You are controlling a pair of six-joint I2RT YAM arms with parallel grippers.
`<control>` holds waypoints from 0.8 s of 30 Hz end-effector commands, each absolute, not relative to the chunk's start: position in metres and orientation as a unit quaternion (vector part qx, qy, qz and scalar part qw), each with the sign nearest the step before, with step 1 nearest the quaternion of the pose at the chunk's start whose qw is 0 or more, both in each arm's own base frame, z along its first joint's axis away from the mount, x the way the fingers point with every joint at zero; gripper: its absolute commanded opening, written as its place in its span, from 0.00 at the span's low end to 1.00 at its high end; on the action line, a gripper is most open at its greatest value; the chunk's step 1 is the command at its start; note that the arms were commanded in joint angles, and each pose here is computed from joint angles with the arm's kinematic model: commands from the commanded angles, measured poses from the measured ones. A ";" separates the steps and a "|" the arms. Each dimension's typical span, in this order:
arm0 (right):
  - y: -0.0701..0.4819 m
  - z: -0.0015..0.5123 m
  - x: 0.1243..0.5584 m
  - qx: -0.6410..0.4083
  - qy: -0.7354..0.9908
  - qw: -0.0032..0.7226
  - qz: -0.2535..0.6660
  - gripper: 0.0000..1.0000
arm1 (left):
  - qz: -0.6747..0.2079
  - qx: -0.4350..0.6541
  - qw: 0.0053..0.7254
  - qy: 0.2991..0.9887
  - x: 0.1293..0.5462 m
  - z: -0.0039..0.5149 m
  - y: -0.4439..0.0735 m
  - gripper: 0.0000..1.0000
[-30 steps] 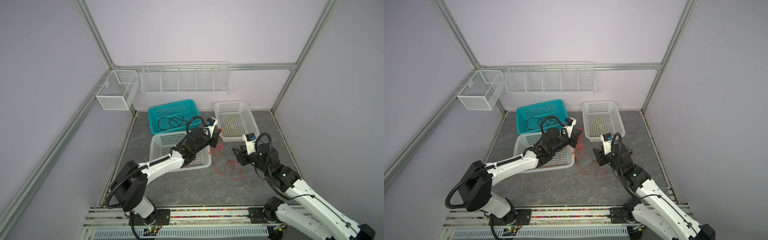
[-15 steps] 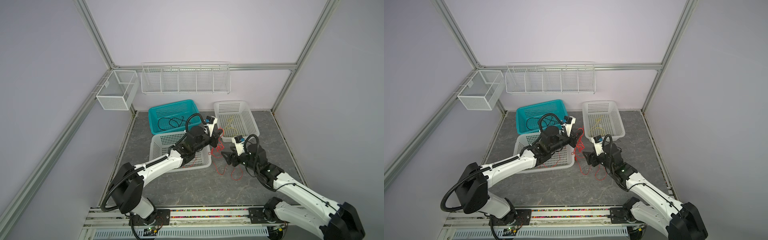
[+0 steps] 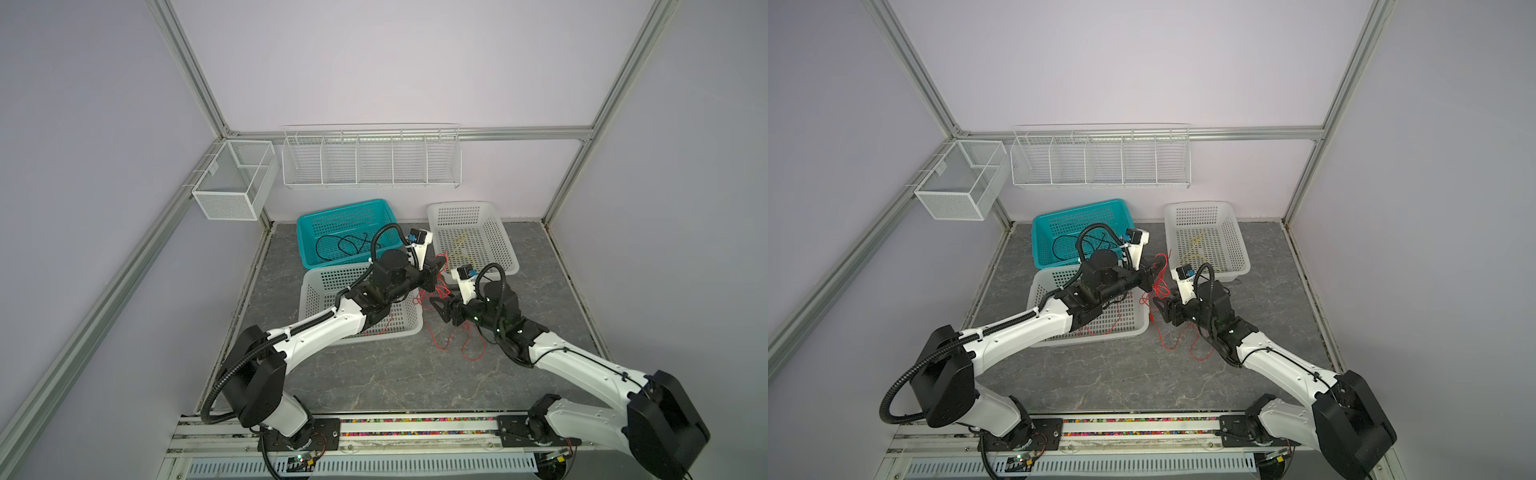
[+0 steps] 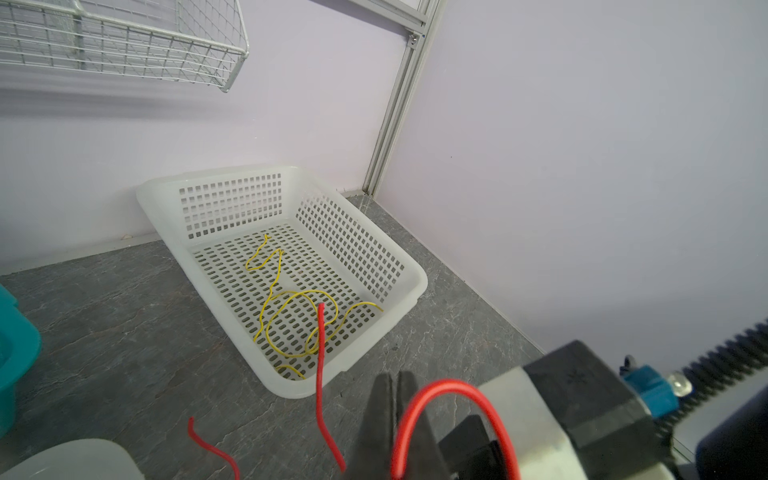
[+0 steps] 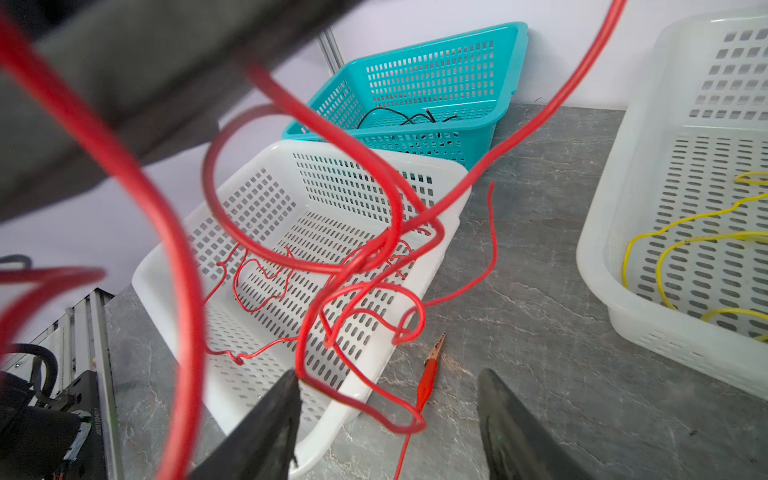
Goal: Untangle the cables
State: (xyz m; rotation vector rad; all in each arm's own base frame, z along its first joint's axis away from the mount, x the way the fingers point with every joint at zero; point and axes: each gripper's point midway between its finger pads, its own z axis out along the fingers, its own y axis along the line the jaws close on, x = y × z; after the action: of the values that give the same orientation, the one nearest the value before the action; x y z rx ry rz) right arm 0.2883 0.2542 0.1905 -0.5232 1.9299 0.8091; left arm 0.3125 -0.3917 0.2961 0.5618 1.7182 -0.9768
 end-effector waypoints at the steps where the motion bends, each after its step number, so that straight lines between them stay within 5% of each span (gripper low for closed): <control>1: 0.266 0.215 0.286 -0.222 0.763 0.490 0.359 0.68 | -0.413 0.216 0.532 0.707 0.315 0.318 -0.388 0.00; 4: 0.270 0.219 0.284 -0.226 0.761 0.490 0.361 0.66 | -0.405 0.212 0.532 0.713 0.318 0.314 -0.387 0.00; 17: 0.275 0.186 0.296 -0.221 0.792 0.462 0.332 0.07 | -0.385 0.211 0.538 0.720 0.318 0.324 -0.378 0.00; 24: 0.249 0.161 0.280 -0.215 0.823 0.441 0.288 0.06 | -0.328 0.167 0.557 0.745 0.340 0.323 -0.346 0.00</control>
State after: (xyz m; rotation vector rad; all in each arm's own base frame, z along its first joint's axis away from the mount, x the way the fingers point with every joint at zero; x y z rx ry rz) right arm 0.2893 0.2655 0.1774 -0.5426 1.9804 0.7948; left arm 0.3276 -0.3677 0.2899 0.4820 1.8043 -0.8250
